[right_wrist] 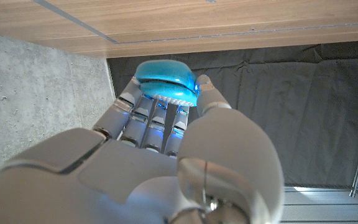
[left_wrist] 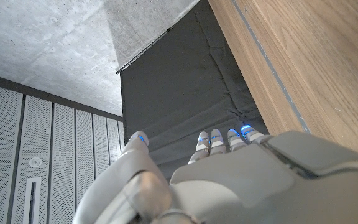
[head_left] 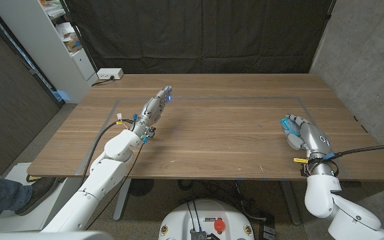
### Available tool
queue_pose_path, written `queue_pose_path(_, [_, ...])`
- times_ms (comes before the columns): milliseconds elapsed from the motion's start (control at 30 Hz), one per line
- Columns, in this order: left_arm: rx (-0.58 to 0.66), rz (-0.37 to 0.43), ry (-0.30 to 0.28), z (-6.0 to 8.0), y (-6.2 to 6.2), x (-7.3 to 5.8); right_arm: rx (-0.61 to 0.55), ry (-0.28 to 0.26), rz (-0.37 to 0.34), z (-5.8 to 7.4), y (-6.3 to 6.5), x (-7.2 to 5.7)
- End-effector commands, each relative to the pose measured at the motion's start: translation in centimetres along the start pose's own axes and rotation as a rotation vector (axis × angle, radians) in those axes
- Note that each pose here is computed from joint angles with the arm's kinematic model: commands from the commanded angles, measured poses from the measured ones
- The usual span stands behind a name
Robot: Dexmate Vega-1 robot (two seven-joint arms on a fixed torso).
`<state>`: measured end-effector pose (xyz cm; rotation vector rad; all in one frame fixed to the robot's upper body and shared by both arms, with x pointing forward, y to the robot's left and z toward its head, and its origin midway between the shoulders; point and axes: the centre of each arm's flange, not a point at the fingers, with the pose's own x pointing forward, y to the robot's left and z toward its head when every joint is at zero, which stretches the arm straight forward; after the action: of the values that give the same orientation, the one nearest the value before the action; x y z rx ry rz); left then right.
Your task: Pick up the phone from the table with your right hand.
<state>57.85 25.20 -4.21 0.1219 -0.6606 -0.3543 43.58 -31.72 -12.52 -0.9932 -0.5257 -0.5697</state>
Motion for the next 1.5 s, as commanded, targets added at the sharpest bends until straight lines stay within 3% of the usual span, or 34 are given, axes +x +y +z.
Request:
queue_pose_path(33, [-0.005, 0.003, -0.002, 0.0, 0.2, 0.3, 0.064, -0.038, -0.018, 0.4, -0.6, 0.7])
queue_pose_path(700, [-0.012, -0.001, -0.016, 0.3, 0.8, 1.2, 0.129, -0.099, -0.074, 2.0, -2.6, 1.8])
queue_pose_path(1500, [-0.014, -0.013, -0.011, 0.0, 1.5, 1.4, 0.202, -0.138, -0.1, 3.0, -3.6, 2.7])
